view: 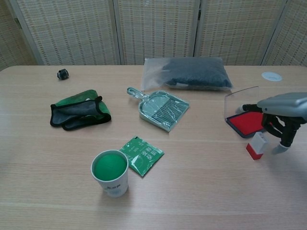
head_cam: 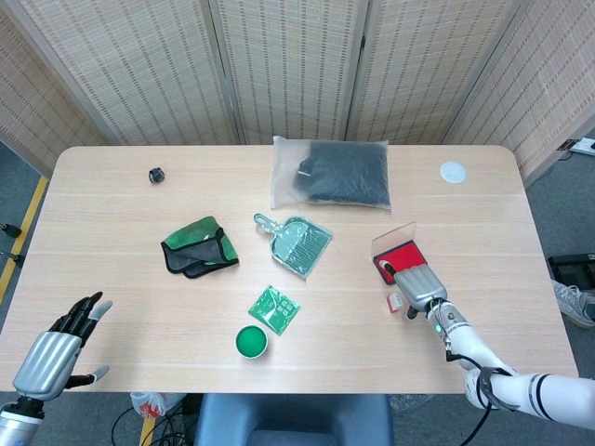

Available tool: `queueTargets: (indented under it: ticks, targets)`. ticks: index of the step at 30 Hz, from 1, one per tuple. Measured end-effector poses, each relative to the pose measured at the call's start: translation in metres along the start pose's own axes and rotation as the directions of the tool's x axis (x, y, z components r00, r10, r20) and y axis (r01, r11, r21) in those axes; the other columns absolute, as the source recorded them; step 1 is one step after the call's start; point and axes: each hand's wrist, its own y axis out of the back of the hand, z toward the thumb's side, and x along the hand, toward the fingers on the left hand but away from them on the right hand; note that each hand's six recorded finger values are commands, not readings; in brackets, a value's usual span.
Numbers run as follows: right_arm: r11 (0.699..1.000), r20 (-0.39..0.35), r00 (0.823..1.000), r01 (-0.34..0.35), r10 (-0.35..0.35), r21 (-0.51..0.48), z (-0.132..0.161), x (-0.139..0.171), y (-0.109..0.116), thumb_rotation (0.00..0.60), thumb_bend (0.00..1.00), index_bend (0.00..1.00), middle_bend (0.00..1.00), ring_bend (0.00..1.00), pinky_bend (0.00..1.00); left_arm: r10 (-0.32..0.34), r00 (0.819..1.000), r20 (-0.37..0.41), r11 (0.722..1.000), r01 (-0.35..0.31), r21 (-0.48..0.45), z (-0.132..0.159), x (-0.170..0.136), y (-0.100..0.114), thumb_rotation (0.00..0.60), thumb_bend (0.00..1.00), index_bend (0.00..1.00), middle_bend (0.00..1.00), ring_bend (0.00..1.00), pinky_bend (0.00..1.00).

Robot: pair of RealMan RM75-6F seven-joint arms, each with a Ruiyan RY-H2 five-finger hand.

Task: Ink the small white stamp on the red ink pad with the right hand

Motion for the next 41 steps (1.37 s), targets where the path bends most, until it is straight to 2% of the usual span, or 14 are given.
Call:
queueTargets:
  ticks: [5, 9, 12, 14, 18, 19, 25, 28, 31, 34, 41]
  targets:
    - [1.0, 0.001, 1.0, 0.027, -0.027, -0.008, -0.003, 0.022, 0.01, 0.6, 0.07, 0.0, 0.48, 0.5, 0.56, 0.007, 1.0, -0.003, 1.0, -0.007, -0.006, -0.001, -0.001, 0.002, 0.6, 0.07, 0.08, 0.0, 0.02, 0.27]
    - [0.997, 0.006, 0.997, 0.079, -0.079, -0.016, -0.01, 0.046, 0.019, 0.6, 0.07, 0.0, 0.31, 0.34, 0.4, 0.016, 1.0, -0.005, 1.0, -0.016, -0.009, -0.001, -0.002, 0.004, 0.6, 0.07, 0.08, 0.0, 0.02, 0.27]
    - [0.988, 0.021, 0.988, 0.154, -0.154, -0.004, -0.02, 0.066, 0.023, 0.6, 0.06, 0.0, 0.2, 0.24, 0.29, 0.02, 1.0, -0.01, 1.0, -0.021, -0.011, -0.002, -0.001, 0.005, 0.6, 0.07, 0.08, 0.0, 0.02, 0.27]
    - [0.975, 0.043, 0.974, 0.223, -0.223, 0.013, -0.03, 0.081, 0.025, 0.6, 0.05, 0.0, 0.15, 0.19, 0.23, 0.022, 1.0, -0.014, 1.0, -0.022, -0.012, -0.003, -0.001, 0.005, 0.6, 0.07, 0.08, 0.0, 0.02, 0.27]
    - [0.933, 0.107, 0.927, 0.356, -0.36, 0.054, -0.05, 0.114, 0.022, 0.6, 0.05, 0.0, 0.1, 0.15, 0.2, 0.021, 1.0, -0.02, 1.0, -0.021, -0.011, -0.004, 0.001, 0.005, 0.6, 0.07, 0.08, 0.0, 0.02, 0.27]
    - [0.918, 0.132, 0.909, 0.39, -0.396, 0.07, -0.058, 0.126, 0.017, 0.6, 0.05, 0.0, 0.09, 0.15, 0.2, 0.02, 1.0, -0.021, 1.0, -0.02, -0.01, -0.004, 0.001, 0.005, 0.6, 0.07, 0.08, 0.0, 0.02, 0.27]
    - [0.852, 0.224, 0.823, 0.493, -0.522, 0.175, -0.083, 0.177, -0.018, 0.6, 0.06, 0.0, 0.07, 0.11, 0.16, 0.021, 0.999, -0.035, 1.0, -0.021, -0.008, -0.007, 0.002, 0.004, 0.6, 0.07, 0.08, 0.0, 0.02, 0.27]
    - [0.825, 0.233, 0.791, 0.536, -0.565, 0.181, -0.082, 0.194, -0.029, 0.6, 0.07, 0.0, 0.07, 0.11, 0.15, 0.02, 0.999, -0.041, 1.0, -0.021, -0.006, -0.008, 0.003, 0.004, 0.6, 0.07, 0.08, 0.0, 0.02, 0.27]
    - [0.808, 0.237, 0.772, 0.569, -0.589, 0.155, -0.081, 0.204, -0.031, 0.6, 0.07, 0.0, 0.07, 0.11, 0.14, 0.019, 0.999, -0.045, 1.0, -0.02, -0.003, -0.008, 0.004, 0.003, 0.6, 0.07, 0.08, 0.0, 0.02, 0.27]
    - [0.801, 0.249, 0.762, 0.58, -0.598, 0.15, -0.083, 0.208, -0.031, 0.6, 0.07, 0.0, 0.07, 0.11, 0.14, 0.022, 0.999, -0.048, 1.0, -0.022, 0.0, -0.009, 0.005, 0.004, 0.6, 0.07, 0.08, 0.0, 0.02, 0.27]
    - [0.821, 0.245, 0.784, 0.553, -0.57, 0.143, -0.083, 0.202, -0.036, 0.6, 0.07, 0.0, 0.06, 0.11, 0.14, 0.021, 0.999, -0.045, 1.0, -0.02, 0.007, -0.007, 0.006, 0.002, 0.6, 0.07, 0.08, 0.0, 0.02, 0.27]
